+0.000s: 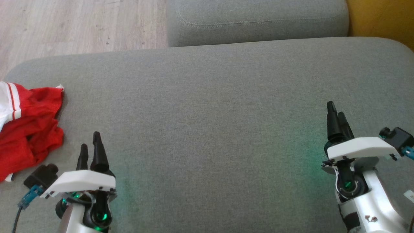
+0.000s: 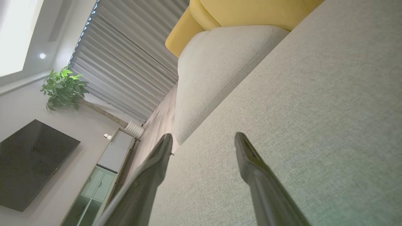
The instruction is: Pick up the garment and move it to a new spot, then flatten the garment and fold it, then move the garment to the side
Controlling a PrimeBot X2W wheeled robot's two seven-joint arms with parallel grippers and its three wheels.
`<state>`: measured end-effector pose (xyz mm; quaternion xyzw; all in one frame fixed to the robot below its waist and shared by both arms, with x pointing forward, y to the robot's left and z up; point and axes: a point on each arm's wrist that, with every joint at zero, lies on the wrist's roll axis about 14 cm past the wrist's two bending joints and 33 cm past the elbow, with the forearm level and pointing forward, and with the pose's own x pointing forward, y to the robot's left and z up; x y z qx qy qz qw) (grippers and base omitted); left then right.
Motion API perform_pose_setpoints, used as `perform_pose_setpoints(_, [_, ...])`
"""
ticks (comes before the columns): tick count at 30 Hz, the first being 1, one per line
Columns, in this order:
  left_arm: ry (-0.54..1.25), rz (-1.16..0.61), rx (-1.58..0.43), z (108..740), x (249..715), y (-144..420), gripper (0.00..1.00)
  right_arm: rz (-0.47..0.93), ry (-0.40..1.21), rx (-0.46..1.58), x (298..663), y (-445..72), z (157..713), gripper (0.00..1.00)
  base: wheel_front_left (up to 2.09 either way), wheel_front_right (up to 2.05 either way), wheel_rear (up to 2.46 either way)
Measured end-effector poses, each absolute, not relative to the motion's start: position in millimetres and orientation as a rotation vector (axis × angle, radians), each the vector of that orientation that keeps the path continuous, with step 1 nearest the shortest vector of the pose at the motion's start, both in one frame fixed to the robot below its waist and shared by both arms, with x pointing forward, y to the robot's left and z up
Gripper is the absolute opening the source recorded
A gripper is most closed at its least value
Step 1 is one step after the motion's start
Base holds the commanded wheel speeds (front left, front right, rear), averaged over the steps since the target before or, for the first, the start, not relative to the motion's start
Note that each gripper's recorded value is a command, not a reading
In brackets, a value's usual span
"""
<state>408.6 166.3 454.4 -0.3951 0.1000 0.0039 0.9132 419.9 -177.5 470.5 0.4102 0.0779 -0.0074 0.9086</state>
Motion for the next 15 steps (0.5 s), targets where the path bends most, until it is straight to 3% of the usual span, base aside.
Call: perform_pose_setpoints(15, [0.221, -0.003, -0.604, 448.2, 410.2, 163.3, 1.0, 0.036, 0.17, 0.619, 426.8, -168.6, 470.6, 1.0, 0.0, 0.0, 0.0])
